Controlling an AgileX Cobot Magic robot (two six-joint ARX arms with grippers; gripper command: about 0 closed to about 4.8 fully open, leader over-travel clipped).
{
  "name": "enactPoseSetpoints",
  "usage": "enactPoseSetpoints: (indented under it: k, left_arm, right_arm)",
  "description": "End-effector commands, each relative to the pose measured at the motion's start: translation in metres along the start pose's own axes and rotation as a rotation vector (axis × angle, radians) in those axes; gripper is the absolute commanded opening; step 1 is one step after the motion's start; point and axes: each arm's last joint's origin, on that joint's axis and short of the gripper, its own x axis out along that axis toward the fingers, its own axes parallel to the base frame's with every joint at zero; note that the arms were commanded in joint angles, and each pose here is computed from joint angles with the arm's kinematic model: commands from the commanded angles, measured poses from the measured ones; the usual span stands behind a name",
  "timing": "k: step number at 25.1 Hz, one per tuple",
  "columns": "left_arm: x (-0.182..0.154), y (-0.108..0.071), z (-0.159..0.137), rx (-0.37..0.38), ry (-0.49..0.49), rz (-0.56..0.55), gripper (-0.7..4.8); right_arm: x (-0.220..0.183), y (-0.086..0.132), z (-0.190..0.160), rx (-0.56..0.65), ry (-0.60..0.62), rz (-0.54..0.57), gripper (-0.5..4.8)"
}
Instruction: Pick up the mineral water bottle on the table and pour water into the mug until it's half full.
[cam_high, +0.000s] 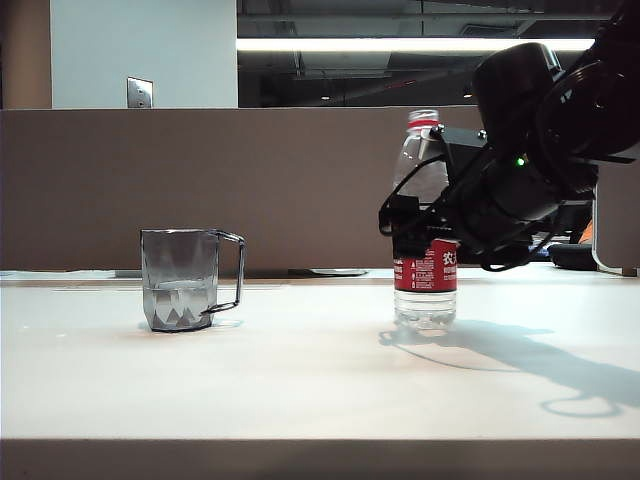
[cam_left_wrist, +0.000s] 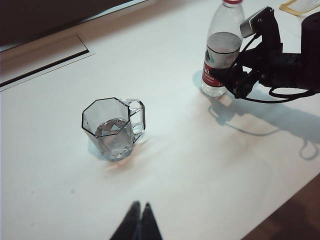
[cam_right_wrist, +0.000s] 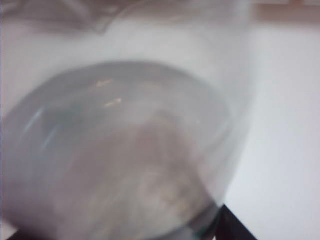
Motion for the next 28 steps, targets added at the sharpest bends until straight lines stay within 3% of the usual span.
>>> enactPoseSetpoints:
  k: [1,9,16,17,21,25,27,28]
  left_arm:
    - [-0.002,0.0,0.002,0.007,-0.011,0.005,-0.03]
    - [-0.002,0.0,0.002,0.007,-0.011,0.005,-0.03]
    - [-0.002,0.0,0.001,0.006,-0.003,0.003,-0.03]
    - [-0.002,0.0,0.001,0.005,-0.002,0.003,-0.03]
    - [-0.002,0.0,0.0,0.005,0.003,0.003,-0.03]
    - [-0.002,0.0,0.0,0.006,0.003,0.002,-0.04]
    - [-0.001,0.0,0.0,0.027,0.004,0.002,-0.04]
    - [-0.001,0.0,0.0,0.044,0.004,0.002,-0.04]
  right_arm:
    - [-0.001,0.001,0.0,-0.016,0.007,0.001,4.17]
    - [-0.006,0.0,0.003,-0.022,0.043,-0.003,4.36]
    - [-0.034,-0.001,0.03,-0.048,0.046,-0.004,4.34]
    - [-0.038,-0.002,0.032,-0.049,0.055,-0.005,4.2]
    - [-0.066,-0.004,0.049,-0.052,0.073,-0.001,2.57]
    - [-0.097,-0.006,0.068,-0.048,0.052,0.023,1.6]
    - [-0.115,-0.007,0.076,-0.045,0.04,0.064,0.62]
    - [-0.123,-0.007,0.079,-0.044,0.039,0.083,0.51]
